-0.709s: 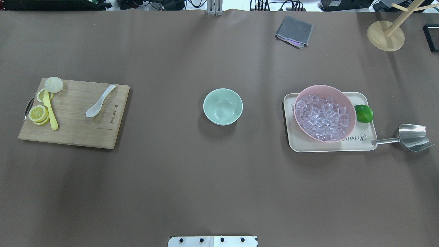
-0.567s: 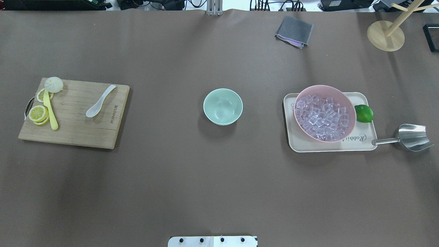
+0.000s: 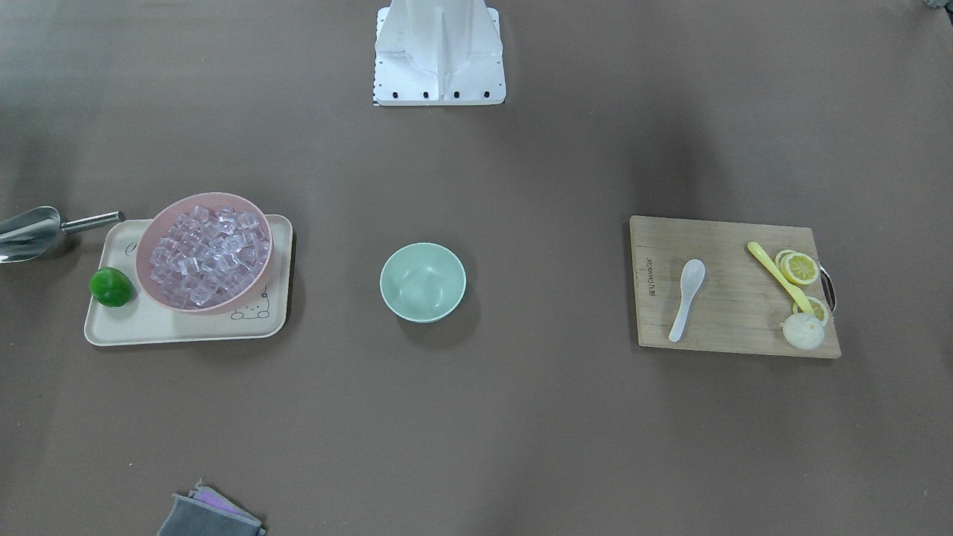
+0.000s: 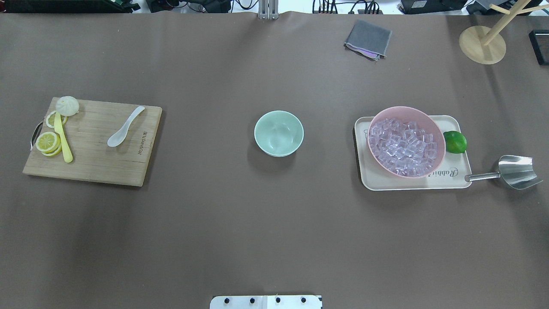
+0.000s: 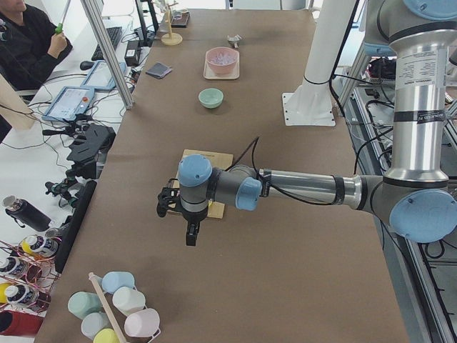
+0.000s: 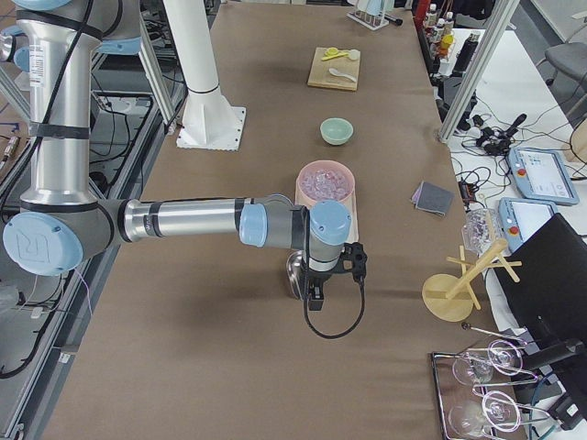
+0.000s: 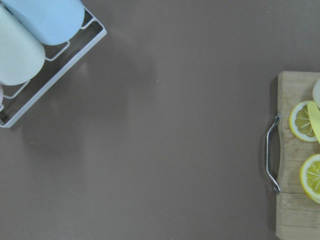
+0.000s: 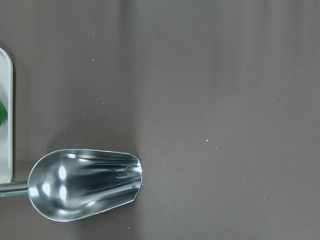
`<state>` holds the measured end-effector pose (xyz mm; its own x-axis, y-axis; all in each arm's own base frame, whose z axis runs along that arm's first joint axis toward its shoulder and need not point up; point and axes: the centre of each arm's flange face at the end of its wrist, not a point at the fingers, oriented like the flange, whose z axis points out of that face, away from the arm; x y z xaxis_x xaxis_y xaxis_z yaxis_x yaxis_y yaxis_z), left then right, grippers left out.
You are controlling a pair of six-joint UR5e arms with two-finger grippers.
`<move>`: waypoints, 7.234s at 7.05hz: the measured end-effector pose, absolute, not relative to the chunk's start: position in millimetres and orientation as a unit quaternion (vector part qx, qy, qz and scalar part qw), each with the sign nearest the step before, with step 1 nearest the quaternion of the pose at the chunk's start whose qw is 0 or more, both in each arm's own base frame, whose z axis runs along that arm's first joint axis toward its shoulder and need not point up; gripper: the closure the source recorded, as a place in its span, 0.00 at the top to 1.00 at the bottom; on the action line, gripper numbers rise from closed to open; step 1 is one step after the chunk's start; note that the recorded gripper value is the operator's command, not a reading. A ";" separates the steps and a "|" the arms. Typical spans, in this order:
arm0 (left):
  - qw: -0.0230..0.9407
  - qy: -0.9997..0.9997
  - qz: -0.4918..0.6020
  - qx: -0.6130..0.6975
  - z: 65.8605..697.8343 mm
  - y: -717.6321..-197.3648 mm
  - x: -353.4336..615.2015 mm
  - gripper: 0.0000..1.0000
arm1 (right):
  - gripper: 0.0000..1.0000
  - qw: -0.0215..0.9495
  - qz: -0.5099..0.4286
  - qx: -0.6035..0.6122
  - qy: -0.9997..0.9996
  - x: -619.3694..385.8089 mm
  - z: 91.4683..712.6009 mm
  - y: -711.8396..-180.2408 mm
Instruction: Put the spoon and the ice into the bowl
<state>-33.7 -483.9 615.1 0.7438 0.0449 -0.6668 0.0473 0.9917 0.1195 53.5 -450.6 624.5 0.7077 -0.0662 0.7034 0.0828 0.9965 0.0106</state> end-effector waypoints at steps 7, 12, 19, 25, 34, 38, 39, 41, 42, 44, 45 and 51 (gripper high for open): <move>0.931 0.360 -0.002 0.065 610.7 -477.0 -35.1 0.98 | 1.00 0.924 -0.040 -0.014 -0.380 53.0 628.4 -452.1; 0.931 0.359 -0.003 0.062 613.0 -477.6 -34.4 0.98 | 1.00 0.924 -0.042 -0.010 -0.380 52.7 625.6 -455.0; 0.874 0.418 0.110 0.223 469.5 -538.9 65.8 0.98 | 1.00 0.900 -0.093 0.099 -0.415 23.9 577.7 -520.1; 0.843 0.462 0.120 0.247 430.1 -538.4 310.3 0.97 | 1.00 0.882 -0.084 0.127 -0.447 -38.4 538.9 -551.0; 0.864 0.430 0.121 0.232 468.1 -538.2 360.4 0.43 | 1.00 0.880 -0.061 0.109 -0.459 -70.7 512.2 -559.5; 0.865 0.433 0.114 0.227 466.8 -537.6 360.4 0.00 | 1.00 0.877 -0.058 0.105 -0.465 -84.7 498.0 -561.0; 0.863 0.436 0.112 0.227 462.9 -537.6 358.2 0.00 | 1.00 0.877 -0.054 0.103 -0.467 -88.7 492.1 -561.8; 0.849 0.468 0.109 0.219 439.2 -543.8 330.7 0.00 | 1.00 0.874 -0.044 0.105 -0.473 -93.1 475.7 -561.5; 0.840 0.495 0.093 0.202 423.6 -546.8 313.1 0.00 | 1.00 0.872 -0.040 0.105 -0.477 -98.9 464.1 -562.4; 0.810 0.570 -0.033 0.133 344.1 -555.5 320.5 0.00 | 1.00 0.870 -0.030 0.104 -0.480 -127.9 431.4 -557.0; 0.789 0.599 -0.096 0.098 296.8 -554.0 347.3 0.00 | 1.00 0.872 -0.027 0.108 -0.477 -153.0 409.7 -549.3; 0.746 0.622 -0.212 0.106 204.0 -516.2 486.3 0.00 | 0.94 0.879 0.097 0.017 -0.467 -296.7 343.8 -512.7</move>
